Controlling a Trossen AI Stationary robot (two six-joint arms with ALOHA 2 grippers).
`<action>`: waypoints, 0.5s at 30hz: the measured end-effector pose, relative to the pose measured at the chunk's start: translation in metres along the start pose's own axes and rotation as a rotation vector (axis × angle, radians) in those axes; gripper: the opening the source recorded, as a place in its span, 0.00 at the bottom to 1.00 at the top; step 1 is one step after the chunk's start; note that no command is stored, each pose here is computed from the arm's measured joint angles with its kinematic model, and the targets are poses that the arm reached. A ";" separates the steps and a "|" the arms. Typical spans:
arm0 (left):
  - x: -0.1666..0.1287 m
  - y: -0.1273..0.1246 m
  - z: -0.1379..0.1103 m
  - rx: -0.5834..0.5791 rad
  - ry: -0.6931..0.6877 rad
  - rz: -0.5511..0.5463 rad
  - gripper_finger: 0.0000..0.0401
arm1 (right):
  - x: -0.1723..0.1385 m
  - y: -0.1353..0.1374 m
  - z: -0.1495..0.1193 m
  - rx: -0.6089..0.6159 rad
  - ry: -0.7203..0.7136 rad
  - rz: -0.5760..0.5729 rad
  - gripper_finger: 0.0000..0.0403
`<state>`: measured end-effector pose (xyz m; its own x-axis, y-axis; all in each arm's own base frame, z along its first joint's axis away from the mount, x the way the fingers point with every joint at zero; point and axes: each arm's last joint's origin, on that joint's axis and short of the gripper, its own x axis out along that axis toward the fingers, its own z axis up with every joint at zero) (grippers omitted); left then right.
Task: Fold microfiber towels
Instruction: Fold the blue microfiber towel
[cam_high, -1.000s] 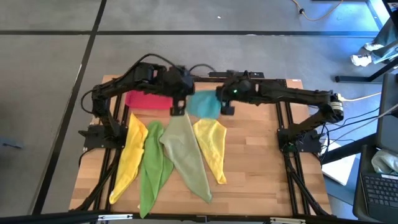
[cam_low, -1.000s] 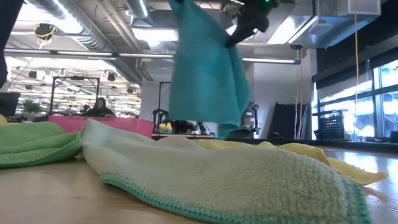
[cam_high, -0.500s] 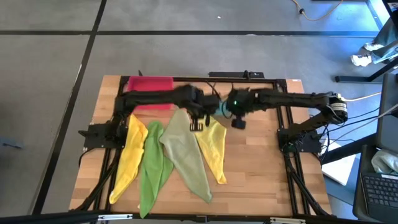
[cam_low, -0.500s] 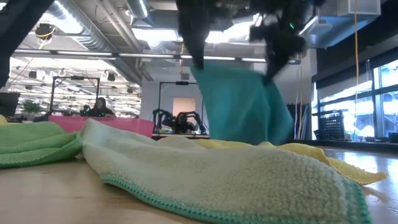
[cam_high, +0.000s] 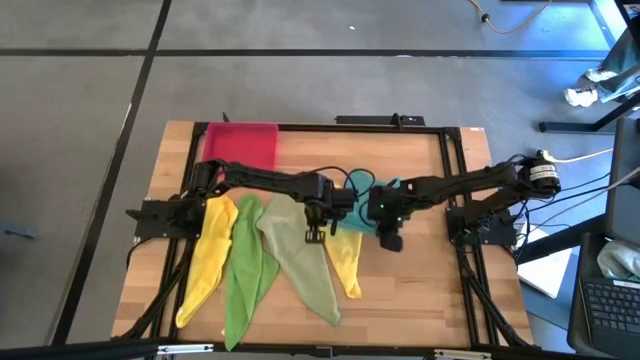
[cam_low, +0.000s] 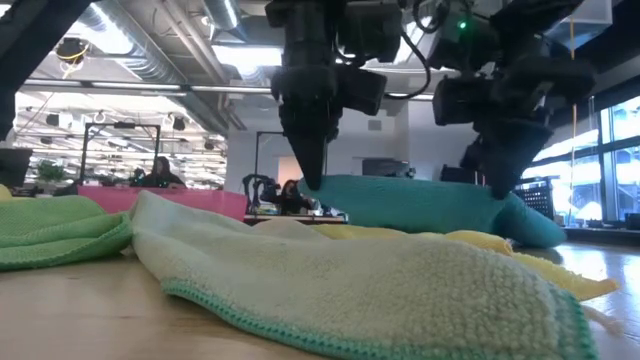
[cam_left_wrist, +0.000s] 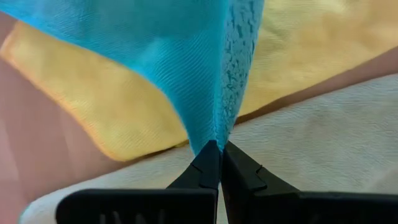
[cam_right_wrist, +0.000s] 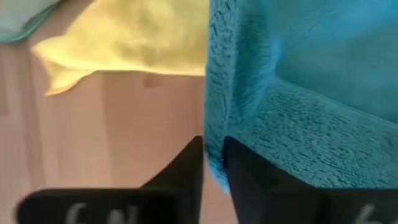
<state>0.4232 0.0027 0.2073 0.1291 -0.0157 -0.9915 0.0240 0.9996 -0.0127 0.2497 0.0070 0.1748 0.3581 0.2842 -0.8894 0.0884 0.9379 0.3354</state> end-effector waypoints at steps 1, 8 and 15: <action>0.000 -0.001 0.000 0.003 0.000 -0.001 0.00 | -0.001 0.003 0.000 -0.009 0.006 0.006 0.22; 0.000 -0.010 0.000 0.023 -0.001 -0.010 0.00 | -0.030 0.016 0.008 -0.056 -0.020 0.000 0.47; 0.000 -0.017 0.001 0.038 -0.005 -0.013 0.00 | -0.062 0.011 0.002 -0.076 -0.125 -0.370 0.52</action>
<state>0.4234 -0.0141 0.2074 0.1332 -0.0288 -0.9907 0.0635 0.9978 -0.0205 0.2300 -0.0006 0.2343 0.4258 -0.0974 -0.8996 0.1656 0.9858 -0.0283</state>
